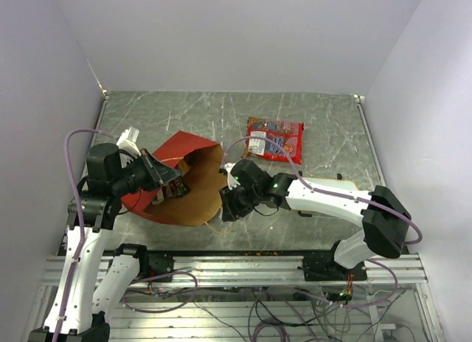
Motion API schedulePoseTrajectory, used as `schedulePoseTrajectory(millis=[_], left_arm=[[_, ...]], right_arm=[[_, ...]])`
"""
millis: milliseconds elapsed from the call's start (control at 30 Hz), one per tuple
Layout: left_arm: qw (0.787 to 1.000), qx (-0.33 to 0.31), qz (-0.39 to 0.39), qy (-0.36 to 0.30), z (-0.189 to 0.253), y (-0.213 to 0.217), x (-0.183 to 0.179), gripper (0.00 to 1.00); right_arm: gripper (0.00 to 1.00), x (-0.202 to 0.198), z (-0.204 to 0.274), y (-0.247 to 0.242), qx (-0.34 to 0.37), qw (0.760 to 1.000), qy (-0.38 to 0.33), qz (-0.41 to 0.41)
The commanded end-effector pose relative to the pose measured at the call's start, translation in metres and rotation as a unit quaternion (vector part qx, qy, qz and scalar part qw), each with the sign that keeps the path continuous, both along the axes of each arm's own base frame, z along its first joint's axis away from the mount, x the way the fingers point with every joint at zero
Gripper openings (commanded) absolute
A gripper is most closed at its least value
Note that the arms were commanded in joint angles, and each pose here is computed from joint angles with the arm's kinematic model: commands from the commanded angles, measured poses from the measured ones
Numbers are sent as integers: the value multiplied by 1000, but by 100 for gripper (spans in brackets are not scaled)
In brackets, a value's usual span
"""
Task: Take the snacks out of the paper bag
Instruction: Adjust the paper bag at the center of the board.
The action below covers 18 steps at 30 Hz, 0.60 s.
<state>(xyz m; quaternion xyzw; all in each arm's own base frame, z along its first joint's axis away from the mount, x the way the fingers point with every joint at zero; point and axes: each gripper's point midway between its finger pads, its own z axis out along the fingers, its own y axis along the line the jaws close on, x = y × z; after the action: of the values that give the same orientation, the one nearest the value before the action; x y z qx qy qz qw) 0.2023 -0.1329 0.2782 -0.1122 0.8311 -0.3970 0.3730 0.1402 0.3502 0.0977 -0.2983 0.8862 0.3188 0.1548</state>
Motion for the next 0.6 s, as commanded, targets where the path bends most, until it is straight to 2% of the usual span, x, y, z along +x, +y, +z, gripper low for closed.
schedulePoseTrajectory(millis=[0, 167, 300, 433, 567], left_arm=[[998, -42, -51, 17, -5, -18, -9, 7], [995, -67, -73, 15, 1, -26, -15, 7], [995, -43, -88, 30, 2, -24, -22, 7], [997, 0, -73, 24, 1, -13, -21, 7], [998, 16, -65, 11, -2, -9, -22, 7]], right_arm=[[44, 25, 8, -33, -60, 995, -80, -24], [55, 40, 19, -49, -73, 986, -102, -110], [65, 49, 52, -35, -21, 980, -118, -162], [73, 53, 95, -24, 16, 967, -194, -163], [76, 52, 127, -4, 85, 955, -259, -116]])
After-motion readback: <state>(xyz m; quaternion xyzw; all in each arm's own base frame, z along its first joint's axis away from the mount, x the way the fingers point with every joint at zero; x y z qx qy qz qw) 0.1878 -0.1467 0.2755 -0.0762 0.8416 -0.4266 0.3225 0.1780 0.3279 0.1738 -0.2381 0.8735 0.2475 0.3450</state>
